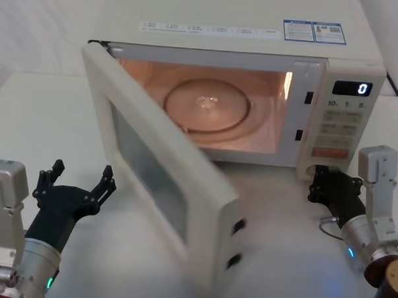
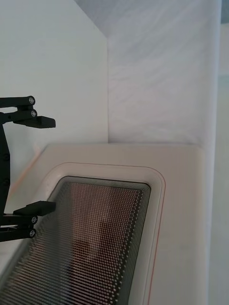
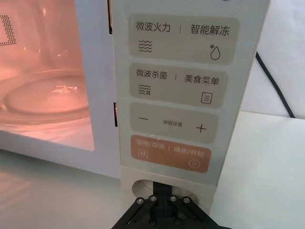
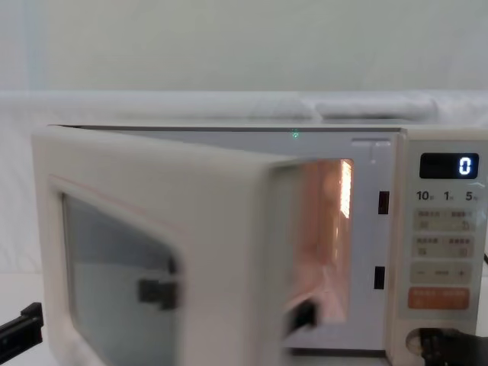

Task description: Press the button to open the microwave door with one hand; close the microwave door with the other hand.

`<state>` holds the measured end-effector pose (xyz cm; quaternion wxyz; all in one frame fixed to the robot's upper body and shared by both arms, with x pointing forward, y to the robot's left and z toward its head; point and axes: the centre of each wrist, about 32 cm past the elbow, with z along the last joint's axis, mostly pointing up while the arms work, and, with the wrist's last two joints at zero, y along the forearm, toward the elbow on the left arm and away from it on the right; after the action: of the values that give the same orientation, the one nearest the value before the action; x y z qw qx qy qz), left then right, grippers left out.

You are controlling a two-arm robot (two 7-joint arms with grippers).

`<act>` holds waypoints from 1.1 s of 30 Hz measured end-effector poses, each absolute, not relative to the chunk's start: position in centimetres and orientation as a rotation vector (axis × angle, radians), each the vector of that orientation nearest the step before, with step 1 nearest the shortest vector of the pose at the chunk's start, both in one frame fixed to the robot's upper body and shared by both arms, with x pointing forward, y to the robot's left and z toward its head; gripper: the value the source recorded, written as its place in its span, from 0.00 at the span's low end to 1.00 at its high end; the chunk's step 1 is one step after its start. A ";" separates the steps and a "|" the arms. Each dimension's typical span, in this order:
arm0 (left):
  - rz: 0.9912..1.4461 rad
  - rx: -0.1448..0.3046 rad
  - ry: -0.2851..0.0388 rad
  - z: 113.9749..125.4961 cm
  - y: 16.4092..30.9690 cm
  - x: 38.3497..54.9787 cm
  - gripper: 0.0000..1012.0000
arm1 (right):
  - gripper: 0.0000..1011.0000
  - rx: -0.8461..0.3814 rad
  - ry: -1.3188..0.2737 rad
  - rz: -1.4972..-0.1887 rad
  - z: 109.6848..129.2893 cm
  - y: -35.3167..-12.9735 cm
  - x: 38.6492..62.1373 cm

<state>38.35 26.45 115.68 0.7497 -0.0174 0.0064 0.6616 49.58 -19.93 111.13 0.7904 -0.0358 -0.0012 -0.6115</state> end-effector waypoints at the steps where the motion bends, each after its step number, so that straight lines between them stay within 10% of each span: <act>1: 1.446 -0.038 0.014 115.7 26.5 38.4 0.99 | 0.00 -0.077 -0.005 -1.317 111.2 -20.0 49.4; 33: 1.445 -0.038 0.014 115.7 26.5 38.3 0.99 | 0.00 -0.104 -0.060 -1.271 112.1 -22.0 44.7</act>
<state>38.34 26.45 115.68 0.7499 -0.0175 0.0063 0.6613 44.70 -22.01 112.11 0.8029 -0.0486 -0.0281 -0.5934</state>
